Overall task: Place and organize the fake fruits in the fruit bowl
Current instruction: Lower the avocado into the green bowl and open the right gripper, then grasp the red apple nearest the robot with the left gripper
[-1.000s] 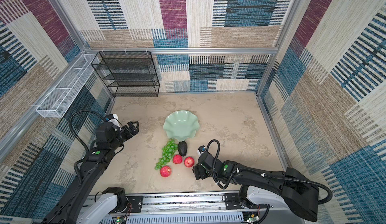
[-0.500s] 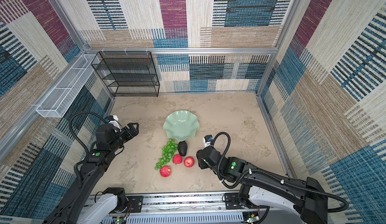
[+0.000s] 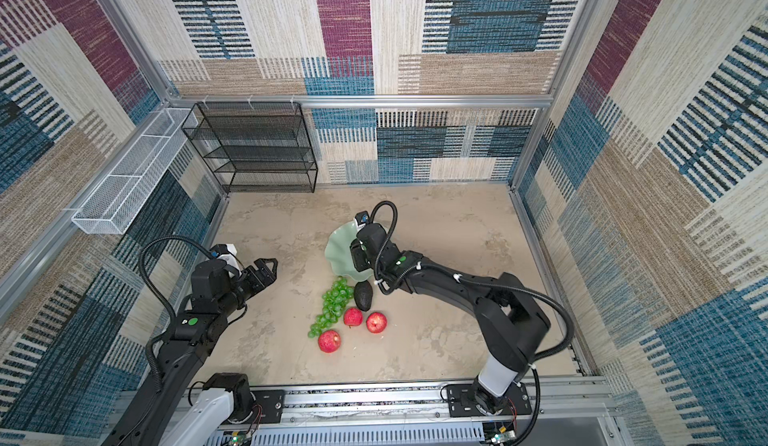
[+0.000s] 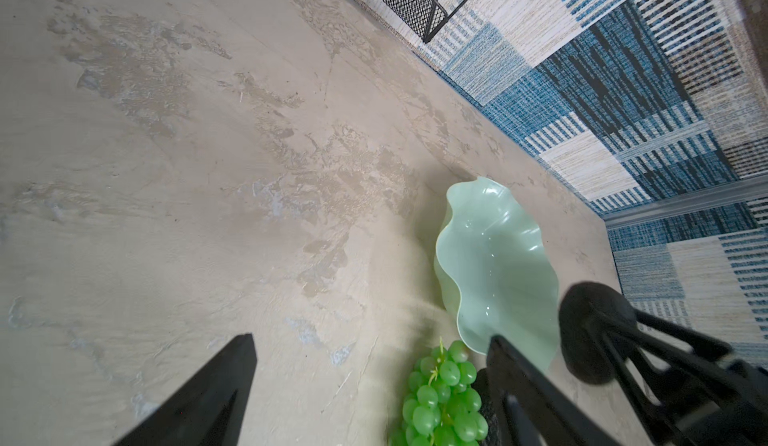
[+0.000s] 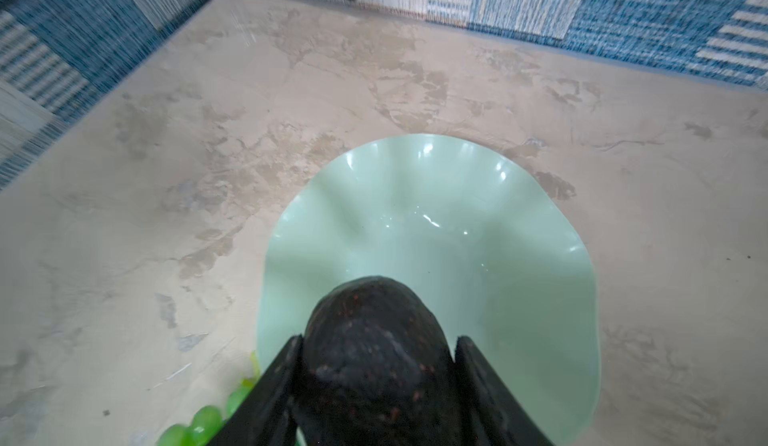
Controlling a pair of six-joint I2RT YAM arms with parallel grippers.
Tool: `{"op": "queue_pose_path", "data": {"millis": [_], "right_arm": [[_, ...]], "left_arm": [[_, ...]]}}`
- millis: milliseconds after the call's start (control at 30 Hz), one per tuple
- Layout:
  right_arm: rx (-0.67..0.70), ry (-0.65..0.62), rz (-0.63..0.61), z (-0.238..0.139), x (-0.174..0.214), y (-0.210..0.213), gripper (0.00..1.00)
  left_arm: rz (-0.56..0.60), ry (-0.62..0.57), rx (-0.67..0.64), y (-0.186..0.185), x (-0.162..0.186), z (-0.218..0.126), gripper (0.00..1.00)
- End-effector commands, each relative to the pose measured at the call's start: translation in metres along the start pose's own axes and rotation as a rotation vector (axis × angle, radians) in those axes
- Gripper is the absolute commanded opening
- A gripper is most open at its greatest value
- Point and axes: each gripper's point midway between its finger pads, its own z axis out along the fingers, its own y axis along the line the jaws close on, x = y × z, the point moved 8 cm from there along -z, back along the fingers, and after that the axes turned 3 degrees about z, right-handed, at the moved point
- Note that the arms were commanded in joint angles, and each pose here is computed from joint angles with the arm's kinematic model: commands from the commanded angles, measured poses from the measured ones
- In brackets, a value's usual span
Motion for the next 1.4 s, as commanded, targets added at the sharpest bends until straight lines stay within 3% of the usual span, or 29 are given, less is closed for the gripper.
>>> {"op": "queue_pose_path", "data": {"millis": [0,300,467,633,833,1000,1367], "right_arm": [[-0.077,-0.014,-0.067,0.032,-0.008,0.011,0.49],[-0.078,0.104,-0.037,0.095,0.02,-0.003,0.52],[-0.087,0.092,-0.018,0.095,0.017,-0.009,0.66],[-0.099,-0.009,0.036,0.062,-0.021,-0.023,0.81],[-0.079,-0.226,0.088,-0.023,-0.059,-0.037,0.98],[-0.082,-0.285,0.144,-0.077,-0.046,-0.048,1.0],[-0.021,-0.253,0.215,-0.113,0.004,-0.068,1.0]], "left_arm": [[-0.007,0.058,0.003,0.002,0.01,-0.007,0.9],[0.018,0.116,-0.027,0.004,0.02,-0.031,0.88],[0.027,0.124,0.016,-0.004,0.02,-0.042,0.85],[0.022,0.206,0.047,-0.012,0.034,-0.036,0.85],[0.095,0.329,0.088,-0.034,0.058,-0.029,0.82],[0.173,0.455,0.094,-0.048,0.098,-0.026,0.81],[0.407,0.62,0.024,-0.08,0.167,-0.023,0.79]]}}
